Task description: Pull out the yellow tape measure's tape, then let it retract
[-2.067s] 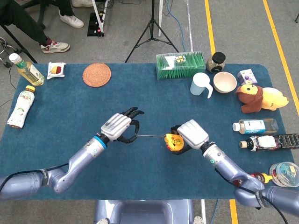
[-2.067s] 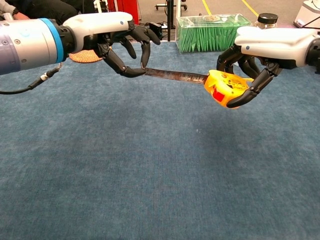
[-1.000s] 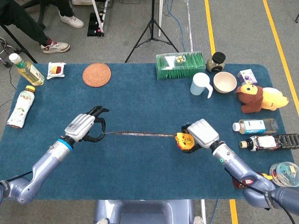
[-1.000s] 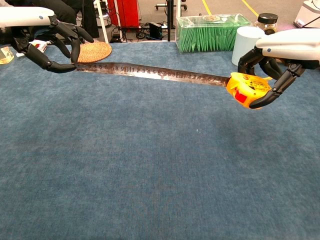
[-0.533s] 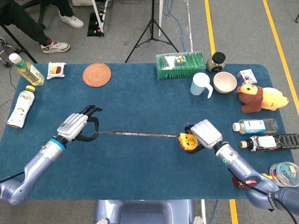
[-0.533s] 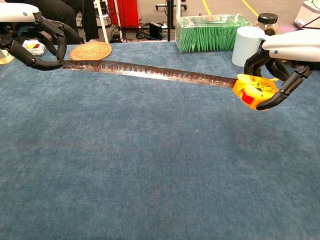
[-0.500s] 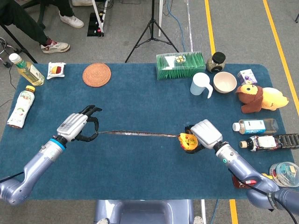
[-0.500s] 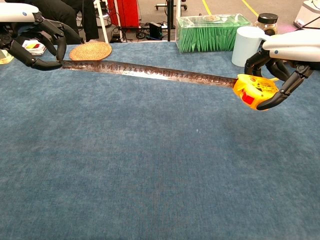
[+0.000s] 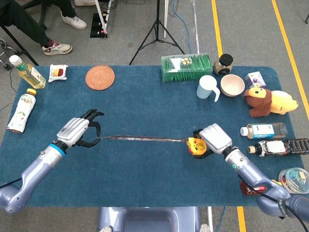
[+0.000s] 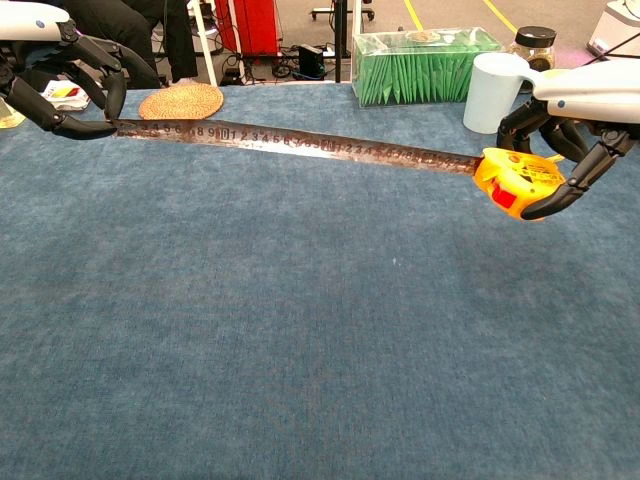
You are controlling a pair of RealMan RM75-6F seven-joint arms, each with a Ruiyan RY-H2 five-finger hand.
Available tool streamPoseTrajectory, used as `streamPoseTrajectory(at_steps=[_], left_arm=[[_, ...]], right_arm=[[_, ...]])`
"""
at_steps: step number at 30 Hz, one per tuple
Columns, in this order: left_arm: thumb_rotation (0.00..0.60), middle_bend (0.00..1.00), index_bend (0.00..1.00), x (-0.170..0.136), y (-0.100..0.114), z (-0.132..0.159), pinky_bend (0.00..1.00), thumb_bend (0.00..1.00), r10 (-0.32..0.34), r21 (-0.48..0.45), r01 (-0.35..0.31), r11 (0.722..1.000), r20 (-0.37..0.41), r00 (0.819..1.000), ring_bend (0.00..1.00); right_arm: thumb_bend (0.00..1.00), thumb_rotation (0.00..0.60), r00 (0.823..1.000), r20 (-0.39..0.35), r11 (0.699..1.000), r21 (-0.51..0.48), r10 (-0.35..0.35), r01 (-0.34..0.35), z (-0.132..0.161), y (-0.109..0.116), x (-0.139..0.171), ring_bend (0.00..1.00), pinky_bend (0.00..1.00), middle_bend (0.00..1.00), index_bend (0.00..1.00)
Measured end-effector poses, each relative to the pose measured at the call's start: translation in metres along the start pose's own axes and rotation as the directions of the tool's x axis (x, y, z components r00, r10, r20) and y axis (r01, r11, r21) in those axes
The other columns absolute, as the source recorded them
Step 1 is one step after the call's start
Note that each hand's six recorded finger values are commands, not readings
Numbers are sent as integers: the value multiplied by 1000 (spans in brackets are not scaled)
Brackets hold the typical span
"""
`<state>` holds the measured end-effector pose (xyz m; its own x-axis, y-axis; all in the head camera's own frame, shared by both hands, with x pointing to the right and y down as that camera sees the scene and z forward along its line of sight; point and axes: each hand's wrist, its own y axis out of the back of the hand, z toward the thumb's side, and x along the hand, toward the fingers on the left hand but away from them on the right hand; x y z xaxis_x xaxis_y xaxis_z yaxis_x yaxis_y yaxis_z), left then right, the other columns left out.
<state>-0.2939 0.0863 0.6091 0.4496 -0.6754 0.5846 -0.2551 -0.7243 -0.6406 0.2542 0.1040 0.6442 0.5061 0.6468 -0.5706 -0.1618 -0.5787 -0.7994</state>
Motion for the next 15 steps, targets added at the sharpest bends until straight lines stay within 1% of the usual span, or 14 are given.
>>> streamPoseTrajectory(at_steps=[7, 15], left_arm=[[600, 139, 618, 3, -4, 3, 236, 359, -4, -10, 5, 1000, 5, 1000, 12], [600, 139, 618, 21, -20, 20, 237, 359, -29, -24, 30, 999, 41, 999, 11]], right_arm=[[101, 358, 1000, -6, 1000, -3, -3, 3, 3, 1, -1, 691, 576, 669, 620], [102, 354, 999, -34, 1000, -9, -16, 16, 17, 7, -9, 691, 576, 669, 620]])
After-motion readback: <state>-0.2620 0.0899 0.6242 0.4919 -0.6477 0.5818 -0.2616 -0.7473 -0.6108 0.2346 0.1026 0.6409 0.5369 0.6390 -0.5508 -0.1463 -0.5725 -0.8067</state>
